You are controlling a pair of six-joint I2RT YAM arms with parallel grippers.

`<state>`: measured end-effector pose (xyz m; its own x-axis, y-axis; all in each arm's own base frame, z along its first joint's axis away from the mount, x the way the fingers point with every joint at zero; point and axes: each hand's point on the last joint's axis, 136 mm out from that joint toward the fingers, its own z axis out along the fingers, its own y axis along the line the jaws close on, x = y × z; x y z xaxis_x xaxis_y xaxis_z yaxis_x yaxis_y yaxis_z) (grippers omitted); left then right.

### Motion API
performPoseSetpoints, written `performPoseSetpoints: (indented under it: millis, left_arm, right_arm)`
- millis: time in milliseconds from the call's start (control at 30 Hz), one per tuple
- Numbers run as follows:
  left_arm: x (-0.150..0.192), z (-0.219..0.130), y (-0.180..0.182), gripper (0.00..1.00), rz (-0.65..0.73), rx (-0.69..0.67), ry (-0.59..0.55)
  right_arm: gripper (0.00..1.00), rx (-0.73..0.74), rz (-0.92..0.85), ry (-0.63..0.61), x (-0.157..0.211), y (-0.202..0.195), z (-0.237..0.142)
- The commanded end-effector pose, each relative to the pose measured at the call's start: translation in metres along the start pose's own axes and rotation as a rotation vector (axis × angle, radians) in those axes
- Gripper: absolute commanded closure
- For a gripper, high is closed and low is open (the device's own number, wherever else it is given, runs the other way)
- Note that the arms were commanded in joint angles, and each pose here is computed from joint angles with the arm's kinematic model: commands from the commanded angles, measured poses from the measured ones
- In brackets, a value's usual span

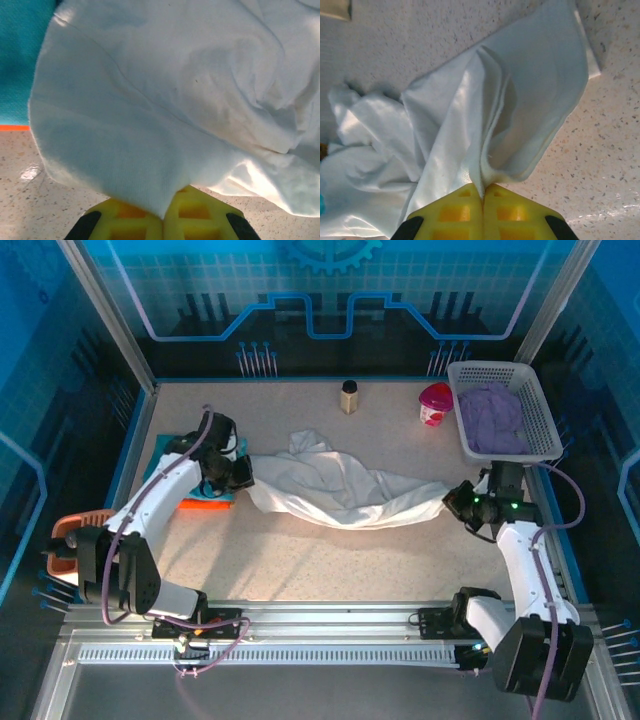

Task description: Fold and stack the t-shirts

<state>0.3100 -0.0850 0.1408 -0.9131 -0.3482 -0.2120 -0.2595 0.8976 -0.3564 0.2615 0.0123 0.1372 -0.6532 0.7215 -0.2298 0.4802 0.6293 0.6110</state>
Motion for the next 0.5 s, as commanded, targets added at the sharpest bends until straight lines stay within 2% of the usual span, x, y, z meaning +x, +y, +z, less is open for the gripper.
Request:
performPoseSetpoints:
  millis: [0,200,333,467]
  left_arm:
    - [0.0,-0.023,-0.004,1.0,0.015,0.018,-0.016]
    - [0.021,-0.03,0.001,1.0,-0.01,0.022,0.029]
    - [0.023,-0.036,0.019,1.0,-0.029,-0.027,0.015]
    - [0.011,-0.046,0.02,1.0,-0.064,0.015,-0.007]
  right_arm:
    - [1.0,-0.073,-0.012,0.042,0.001,0.015,-0.016]
    - [1.0,-0.178,0.064,0.145,0.028,0.023,-0.032]
    - [1.0,-0.109,0.036,0.042,0.024,0.011,-0.057]
    - [1.0,-0.142,0.084,-0.019,0.008,0.01,-0.067]
